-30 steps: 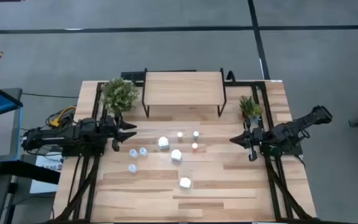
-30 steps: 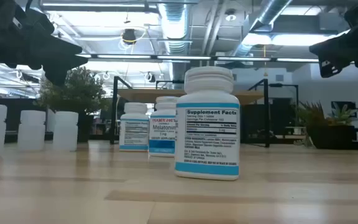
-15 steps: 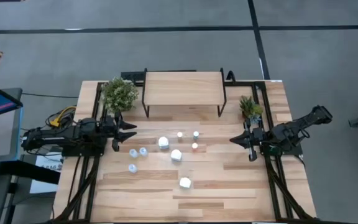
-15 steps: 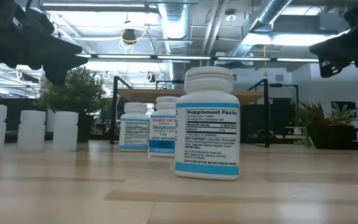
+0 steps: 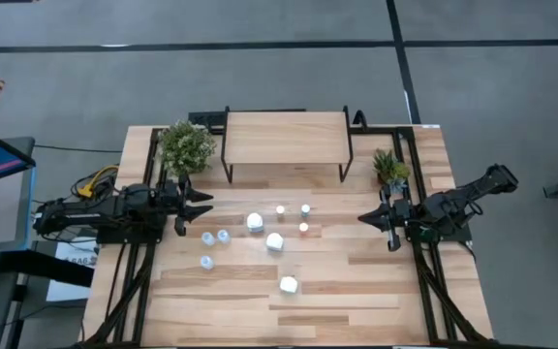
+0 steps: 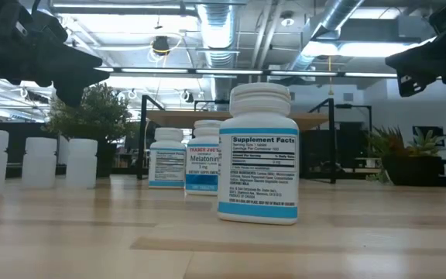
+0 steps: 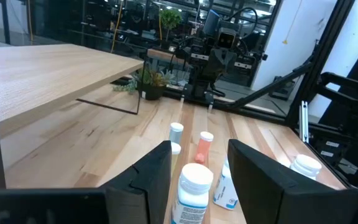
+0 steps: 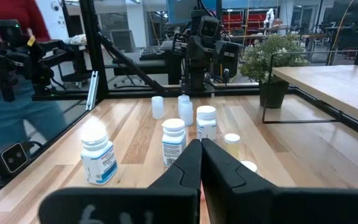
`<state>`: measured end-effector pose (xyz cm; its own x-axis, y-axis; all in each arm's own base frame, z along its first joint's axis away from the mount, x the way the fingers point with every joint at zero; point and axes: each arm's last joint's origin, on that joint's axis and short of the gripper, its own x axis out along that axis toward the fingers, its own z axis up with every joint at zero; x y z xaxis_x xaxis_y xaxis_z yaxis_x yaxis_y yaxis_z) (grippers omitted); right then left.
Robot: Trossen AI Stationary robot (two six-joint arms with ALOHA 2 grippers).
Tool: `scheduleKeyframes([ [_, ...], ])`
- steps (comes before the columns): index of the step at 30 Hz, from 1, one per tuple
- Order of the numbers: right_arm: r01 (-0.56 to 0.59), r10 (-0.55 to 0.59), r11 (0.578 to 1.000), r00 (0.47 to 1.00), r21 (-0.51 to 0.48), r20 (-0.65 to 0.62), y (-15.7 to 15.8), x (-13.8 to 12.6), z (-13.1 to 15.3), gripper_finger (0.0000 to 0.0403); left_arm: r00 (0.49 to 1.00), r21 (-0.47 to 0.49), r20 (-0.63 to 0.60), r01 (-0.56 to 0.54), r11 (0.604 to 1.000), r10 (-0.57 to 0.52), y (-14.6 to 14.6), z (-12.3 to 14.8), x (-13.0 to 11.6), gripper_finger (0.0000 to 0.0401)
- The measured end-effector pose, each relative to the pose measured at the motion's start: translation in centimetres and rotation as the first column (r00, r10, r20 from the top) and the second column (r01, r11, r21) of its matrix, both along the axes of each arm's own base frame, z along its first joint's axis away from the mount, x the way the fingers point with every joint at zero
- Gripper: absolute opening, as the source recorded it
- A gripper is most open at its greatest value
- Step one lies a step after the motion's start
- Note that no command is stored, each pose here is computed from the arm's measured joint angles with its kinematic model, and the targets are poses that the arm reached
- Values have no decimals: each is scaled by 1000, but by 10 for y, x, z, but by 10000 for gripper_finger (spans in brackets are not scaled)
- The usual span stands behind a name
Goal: Pick and place medicine bottles onto shelf by color
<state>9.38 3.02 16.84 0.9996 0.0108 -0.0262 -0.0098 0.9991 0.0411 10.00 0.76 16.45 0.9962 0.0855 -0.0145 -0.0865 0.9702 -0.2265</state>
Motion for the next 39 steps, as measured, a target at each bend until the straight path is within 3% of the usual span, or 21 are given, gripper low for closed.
scheduleKeyframes([
  [12,0,0,1000,1000,0,0,0,0,0,33,1000,0,0,0,1000,0,0,0,0,146],
  [16,0,0,1000,1000,0,0,0,0,0,33,999,83,0,-53,995,54,2,1,0,146],
  [21,0,0,1000,1000,0,0,0,0,0,33,990,119,2,-140,983,141,4,2,0,146],
  [26,0,0,1000,1000,-1,-1,0,0,0,33,989,163,-5,-147,976,150,4,1,1,146],
  [30,1,-1,1000,1000,0,0,0,0,0,33,989,-7,40,-140,990,140,4,4,1,146],
  [34,1,-2,1000,1000,1,3,0,0,0,33,982,-188,136,-104,977,131,4,12,1,146],
  [37,2,-2,1000,999,14,32,0,0,3,33,962,-201,232,-99,975,146,4,21,-1,146],
  [39,1,-3,1000,998,26,57,0,0,5,33,954,-137,267,-102,985,136,4,25,-2,146],
])
